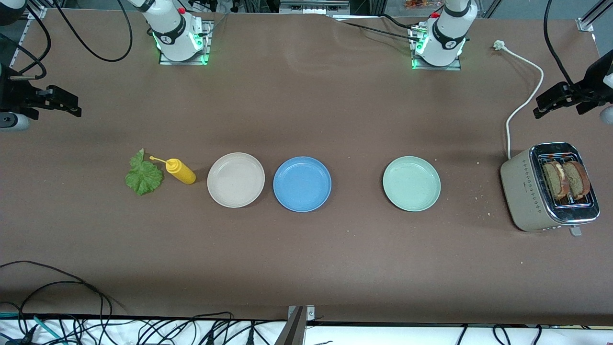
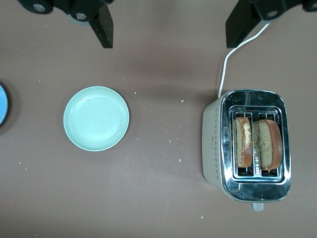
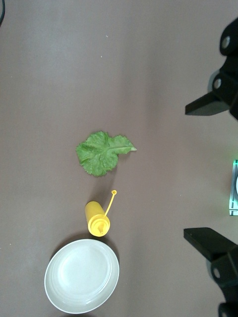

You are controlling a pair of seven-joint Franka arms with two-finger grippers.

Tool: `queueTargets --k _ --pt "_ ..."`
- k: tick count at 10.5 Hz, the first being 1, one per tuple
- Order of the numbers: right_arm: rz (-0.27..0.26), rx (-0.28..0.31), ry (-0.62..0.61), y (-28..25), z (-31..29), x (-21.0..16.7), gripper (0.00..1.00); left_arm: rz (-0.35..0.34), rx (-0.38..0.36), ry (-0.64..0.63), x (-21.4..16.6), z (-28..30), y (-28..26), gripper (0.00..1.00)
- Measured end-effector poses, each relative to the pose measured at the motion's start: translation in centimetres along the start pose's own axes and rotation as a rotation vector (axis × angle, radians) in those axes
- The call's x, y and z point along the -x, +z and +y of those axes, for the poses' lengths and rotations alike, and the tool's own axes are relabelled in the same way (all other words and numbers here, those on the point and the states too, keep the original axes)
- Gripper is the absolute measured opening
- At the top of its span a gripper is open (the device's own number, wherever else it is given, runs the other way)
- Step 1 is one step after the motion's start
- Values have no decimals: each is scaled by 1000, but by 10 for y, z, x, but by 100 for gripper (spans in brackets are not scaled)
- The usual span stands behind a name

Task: Make sandwich in blue plate with both arms
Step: 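Reach the left gripper into the toaster and grasp a toasted bread slice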

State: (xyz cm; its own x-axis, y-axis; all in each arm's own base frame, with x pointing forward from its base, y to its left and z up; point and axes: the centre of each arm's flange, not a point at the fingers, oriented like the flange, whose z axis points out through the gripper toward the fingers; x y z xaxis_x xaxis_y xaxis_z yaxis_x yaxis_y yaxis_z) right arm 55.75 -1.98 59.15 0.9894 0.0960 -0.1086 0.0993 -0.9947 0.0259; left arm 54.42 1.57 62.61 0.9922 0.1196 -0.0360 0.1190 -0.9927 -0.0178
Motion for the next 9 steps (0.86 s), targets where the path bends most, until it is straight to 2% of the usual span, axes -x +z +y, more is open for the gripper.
queueTargets --k 7,9 --pt "-1 0 1 0 0 0 100 -100 -9 -43 -31 -21 55 100" --pt "-1 0 1 0 1 0 100 -136 -14 -88 -41 -49 77 100"
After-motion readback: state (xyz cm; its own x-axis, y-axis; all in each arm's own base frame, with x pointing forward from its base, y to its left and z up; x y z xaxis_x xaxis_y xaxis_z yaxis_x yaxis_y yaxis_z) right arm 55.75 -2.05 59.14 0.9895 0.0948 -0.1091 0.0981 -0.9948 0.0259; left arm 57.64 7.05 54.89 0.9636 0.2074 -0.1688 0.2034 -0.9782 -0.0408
